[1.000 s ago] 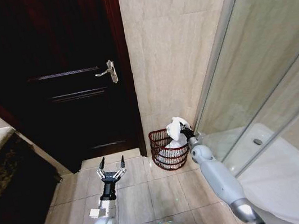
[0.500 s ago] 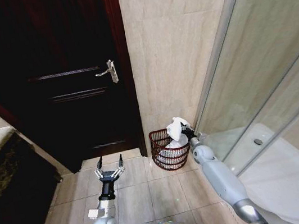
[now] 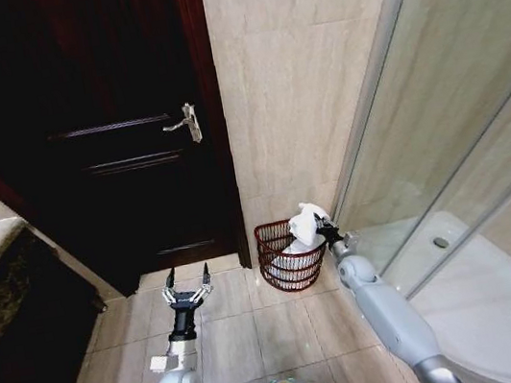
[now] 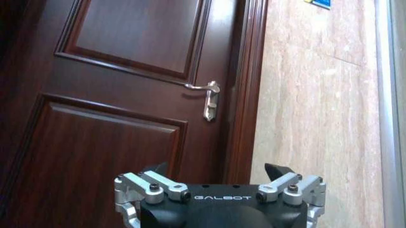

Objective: Discard the used towel into the hamper.

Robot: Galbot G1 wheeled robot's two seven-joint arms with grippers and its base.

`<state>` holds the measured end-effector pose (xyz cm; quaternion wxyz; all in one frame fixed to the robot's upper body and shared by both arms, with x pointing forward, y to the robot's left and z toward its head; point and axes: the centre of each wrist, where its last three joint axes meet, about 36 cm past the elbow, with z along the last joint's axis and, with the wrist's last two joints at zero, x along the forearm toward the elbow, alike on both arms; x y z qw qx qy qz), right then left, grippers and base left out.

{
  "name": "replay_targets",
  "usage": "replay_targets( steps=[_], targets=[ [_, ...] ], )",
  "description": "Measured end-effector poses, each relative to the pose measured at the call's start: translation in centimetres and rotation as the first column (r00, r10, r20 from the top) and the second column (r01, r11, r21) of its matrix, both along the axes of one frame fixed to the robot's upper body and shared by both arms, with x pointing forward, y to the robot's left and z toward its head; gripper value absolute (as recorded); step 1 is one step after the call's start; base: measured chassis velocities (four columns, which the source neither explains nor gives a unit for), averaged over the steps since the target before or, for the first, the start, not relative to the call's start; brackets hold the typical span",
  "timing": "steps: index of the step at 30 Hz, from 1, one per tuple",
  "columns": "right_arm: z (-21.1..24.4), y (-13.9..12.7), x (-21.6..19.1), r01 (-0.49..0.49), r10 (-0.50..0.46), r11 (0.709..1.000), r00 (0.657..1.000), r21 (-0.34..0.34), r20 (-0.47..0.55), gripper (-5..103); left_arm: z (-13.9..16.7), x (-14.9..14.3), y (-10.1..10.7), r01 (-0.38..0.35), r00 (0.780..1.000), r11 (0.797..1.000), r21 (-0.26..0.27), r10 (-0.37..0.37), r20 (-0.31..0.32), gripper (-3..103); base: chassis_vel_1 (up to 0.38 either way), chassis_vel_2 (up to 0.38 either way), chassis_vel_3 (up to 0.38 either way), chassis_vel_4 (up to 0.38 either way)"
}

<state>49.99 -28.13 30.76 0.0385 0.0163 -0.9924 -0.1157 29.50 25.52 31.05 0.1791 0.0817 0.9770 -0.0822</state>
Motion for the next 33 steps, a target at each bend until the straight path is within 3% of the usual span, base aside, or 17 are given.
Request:
replay_targets(
  steps=[13, 27, 31, 33],
  targets=[
    [-0.3, 0.2, -1.7, 0.003, -0.003, 1.0, 1.0, -0.017, 0.001, 3, 0.0, -0.3, 0.0, 0.001, 1.0, 1.0, -0.003, -0.001, 0.005, 100, -0.025, 0.021, 0.021, -0.023],
    [0.0, 0.0, -7.1, 0.011, -0.01, 0.999, 1.0, -0.046, 0.015, 3, -0.3, -0.4, -0.4, 0.001, 1.0, 1.0, -0.011, -0.001, 0.0, 100, 0.0, 0.0, 0.0, 0.0],
    [0.0, -0.5, -7.7, 0.024, -0.022, 0.998, 1.0, -0.064, 0.019, 3, -0.3, -0.4, -0.2, 0.002, 1.0, 1.0, -0.008, -0.002, 0.001, 100, 0.0, 0.0, 0.0, 0.0],
    [0.1, -1.5, -7.6, 0.047, -0.043, 0.993, 0.998, -0.107, 0.035, 3, -0.4, -0.4, -0.1, 0.001, 1.0, 1.0, -0.007, -0.001, 0.001, 100, 0.0, 0.0, 0.0, 0.0]
  ],
)
